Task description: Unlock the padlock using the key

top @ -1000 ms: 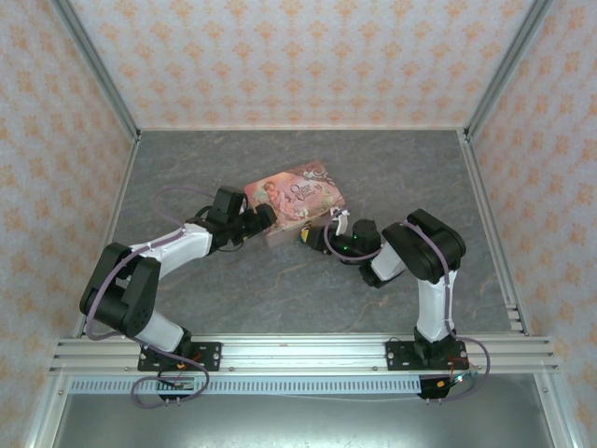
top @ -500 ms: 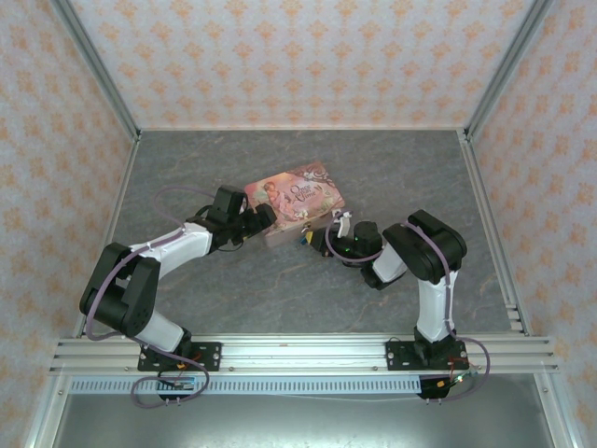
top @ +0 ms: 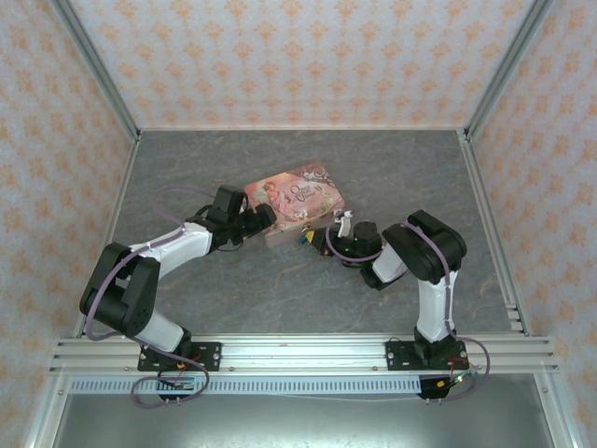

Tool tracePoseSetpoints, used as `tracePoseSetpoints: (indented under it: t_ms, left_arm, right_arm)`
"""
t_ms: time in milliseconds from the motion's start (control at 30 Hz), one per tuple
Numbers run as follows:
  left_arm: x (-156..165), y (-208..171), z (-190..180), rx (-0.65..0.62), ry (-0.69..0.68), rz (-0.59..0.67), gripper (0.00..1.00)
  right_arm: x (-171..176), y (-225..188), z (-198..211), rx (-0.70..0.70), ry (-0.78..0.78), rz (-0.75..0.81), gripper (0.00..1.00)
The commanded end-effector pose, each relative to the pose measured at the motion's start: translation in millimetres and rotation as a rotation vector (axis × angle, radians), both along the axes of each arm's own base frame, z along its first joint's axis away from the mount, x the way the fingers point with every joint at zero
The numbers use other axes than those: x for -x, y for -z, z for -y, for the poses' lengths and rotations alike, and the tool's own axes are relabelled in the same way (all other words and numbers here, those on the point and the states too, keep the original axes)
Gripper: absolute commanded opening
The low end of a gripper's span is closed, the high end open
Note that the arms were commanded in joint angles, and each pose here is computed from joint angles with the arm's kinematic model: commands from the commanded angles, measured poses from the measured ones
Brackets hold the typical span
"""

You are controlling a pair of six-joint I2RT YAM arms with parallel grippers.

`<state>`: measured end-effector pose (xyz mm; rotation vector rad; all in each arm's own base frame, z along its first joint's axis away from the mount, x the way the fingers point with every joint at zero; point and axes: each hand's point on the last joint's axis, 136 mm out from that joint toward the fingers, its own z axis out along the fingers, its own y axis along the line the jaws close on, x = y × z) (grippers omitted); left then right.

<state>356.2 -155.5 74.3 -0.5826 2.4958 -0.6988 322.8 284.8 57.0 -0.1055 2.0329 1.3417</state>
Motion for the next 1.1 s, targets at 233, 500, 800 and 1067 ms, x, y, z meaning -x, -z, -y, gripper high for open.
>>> tracePoseSetpoints:
  t_ms: [233,500,800,1067]
  left_arm:
    - [40,44,-15,-0.099,-0.002,-0.173,0.87]
    - [43,43,-15,-0.076,-0.018,-0.168,0.87]
    - [52,47,-10,-0.063,-0.021,-0.173,0.88]
    - [57,52,-15,-0.088,-0.030,-0.188,0.88]
  right_arm:
    - [-22,-43,12,-0.108,0.126,0.058,0.00]
    - [-27,-44,16,-0.153,0.173,0.001,0.00]
    - [-36,-47,22,-0.200,0.241,-0.048,0.00]
    - [-47,-45,29,-0.216,0.284,-0.066,0.00]
